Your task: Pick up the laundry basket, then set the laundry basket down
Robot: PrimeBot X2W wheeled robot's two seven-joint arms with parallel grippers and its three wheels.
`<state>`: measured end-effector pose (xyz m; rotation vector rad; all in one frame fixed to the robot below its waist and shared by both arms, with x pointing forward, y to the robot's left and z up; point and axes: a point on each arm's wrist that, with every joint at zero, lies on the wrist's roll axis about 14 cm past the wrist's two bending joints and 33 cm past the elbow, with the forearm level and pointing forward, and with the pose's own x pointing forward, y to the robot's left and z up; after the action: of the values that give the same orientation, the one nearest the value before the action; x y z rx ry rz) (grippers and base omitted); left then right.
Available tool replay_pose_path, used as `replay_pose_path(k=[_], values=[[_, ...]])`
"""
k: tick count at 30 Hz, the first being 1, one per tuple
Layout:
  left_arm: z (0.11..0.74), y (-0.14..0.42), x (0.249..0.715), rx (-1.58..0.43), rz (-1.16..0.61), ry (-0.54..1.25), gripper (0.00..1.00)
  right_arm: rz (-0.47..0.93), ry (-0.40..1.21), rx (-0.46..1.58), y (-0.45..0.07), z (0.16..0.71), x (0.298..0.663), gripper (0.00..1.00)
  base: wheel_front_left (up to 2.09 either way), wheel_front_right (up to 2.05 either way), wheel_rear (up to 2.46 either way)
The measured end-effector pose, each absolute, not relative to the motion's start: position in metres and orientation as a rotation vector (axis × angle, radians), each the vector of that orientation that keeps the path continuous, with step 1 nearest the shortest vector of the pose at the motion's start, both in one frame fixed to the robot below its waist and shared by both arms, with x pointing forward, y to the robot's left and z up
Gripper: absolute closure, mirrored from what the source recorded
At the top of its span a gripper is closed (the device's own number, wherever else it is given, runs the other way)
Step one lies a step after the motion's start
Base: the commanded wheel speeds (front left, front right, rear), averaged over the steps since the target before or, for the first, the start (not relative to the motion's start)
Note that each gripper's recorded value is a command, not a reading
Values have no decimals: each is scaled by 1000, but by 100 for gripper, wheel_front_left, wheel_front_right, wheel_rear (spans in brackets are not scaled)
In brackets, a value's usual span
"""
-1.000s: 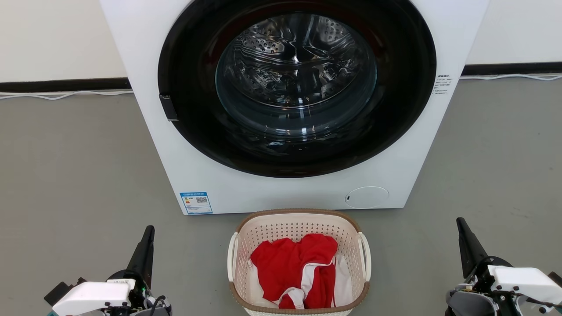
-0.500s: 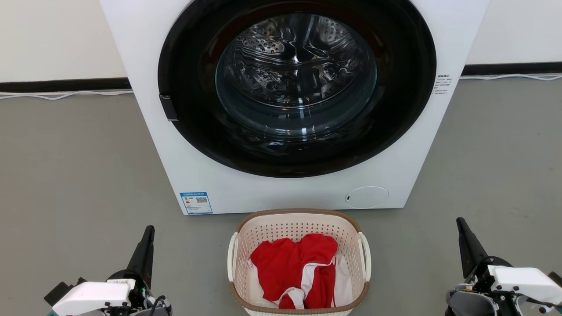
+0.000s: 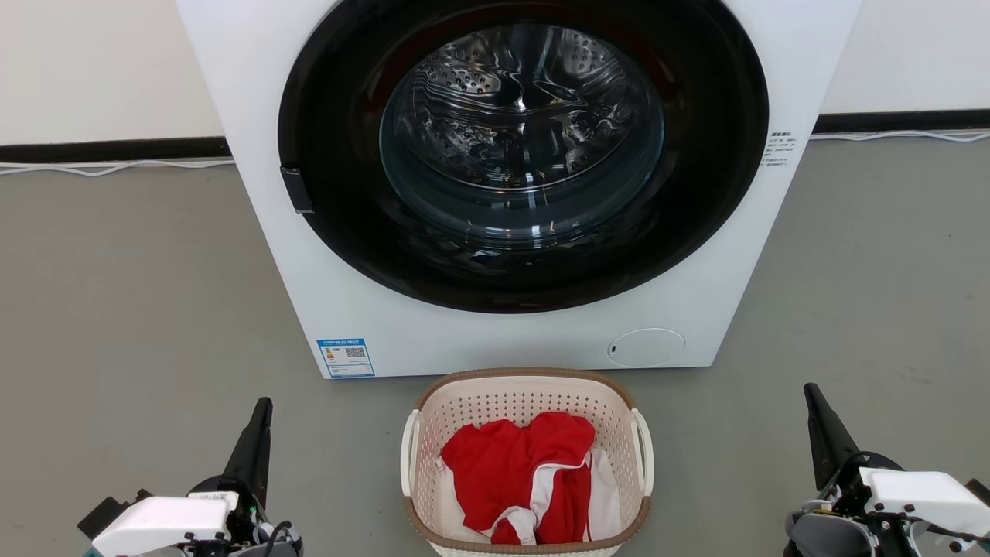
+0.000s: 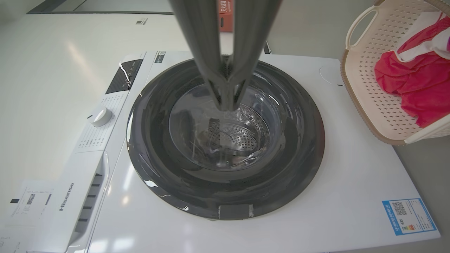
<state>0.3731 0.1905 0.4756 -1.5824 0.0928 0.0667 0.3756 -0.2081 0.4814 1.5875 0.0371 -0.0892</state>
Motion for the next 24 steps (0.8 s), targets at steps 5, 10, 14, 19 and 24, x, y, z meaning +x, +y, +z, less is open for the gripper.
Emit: replay_pose_path(k=[5,10,14,19,24], values=[[476,190,373,-1582,67,93,100,-89,37,1588,-208,481,376,100,0,0,0],[476,190,373,-1582,67,93,100,-89,37,1588,-208,481,376,100,0,0,0],[476,190,373,-1582,67,93,100,-89,37,1588,-208,481,376,100,0,0,0],[460,189,366,-1591,108,129,0,-126,74,1593,-207,466,368,0,0,0,0],[432,187,347,-1597,181,194,0,-195,141,1603,-203,438,351,0,0,0,0]])
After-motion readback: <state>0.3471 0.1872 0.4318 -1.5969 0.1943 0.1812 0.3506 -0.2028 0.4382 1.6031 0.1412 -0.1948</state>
